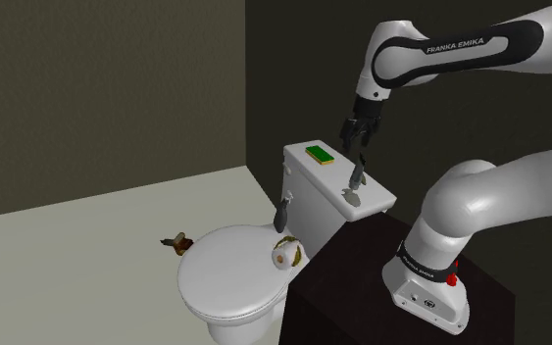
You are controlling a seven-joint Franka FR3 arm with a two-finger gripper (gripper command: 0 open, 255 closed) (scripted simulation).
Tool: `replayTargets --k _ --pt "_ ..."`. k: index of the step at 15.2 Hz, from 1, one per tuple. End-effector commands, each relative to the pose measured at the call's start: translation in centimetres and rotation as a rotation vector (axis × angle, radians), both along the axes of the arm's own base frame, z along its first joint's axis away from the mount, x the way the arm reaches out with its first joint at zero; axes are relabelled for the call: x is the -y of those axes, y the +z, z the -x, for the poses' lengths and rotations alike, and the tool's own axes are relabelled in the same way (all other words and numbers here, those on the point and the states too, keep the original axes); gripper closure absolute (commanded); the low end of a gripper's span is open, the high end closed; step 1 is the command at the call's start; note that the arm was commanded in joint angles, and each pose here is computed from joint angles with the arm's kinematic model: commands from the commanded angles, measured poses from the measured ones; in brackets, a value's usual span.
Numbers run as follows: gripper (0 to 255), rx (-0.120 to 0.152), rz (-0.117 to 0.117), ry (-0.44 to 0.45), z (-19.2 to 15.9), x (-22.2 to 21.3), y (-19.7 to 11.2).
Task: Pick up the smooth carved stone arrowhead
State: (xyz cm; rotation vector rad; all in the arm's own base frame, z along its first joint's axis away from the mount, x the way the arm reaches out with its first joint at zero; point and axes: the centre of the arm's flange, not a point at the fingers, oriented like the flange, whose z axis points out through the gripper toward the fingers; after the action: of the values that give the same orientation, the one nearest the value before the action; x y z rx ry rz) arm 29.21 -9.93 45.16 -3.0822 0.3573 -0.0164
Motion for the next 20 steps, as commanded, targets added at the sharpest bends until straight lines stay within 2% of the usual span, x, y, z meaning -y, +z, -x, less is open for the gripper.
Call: replayTargets --k 1,12,20 --pt "0 0.002 -0.01 -0.019 0.2 1.1 -2.6" --pt "0 -0.005 -0.066 -0.121 1.1 6.2 -16.5" --pt "0 -0.005 -0.069 -0.127 1.1 6.5 -21.0"
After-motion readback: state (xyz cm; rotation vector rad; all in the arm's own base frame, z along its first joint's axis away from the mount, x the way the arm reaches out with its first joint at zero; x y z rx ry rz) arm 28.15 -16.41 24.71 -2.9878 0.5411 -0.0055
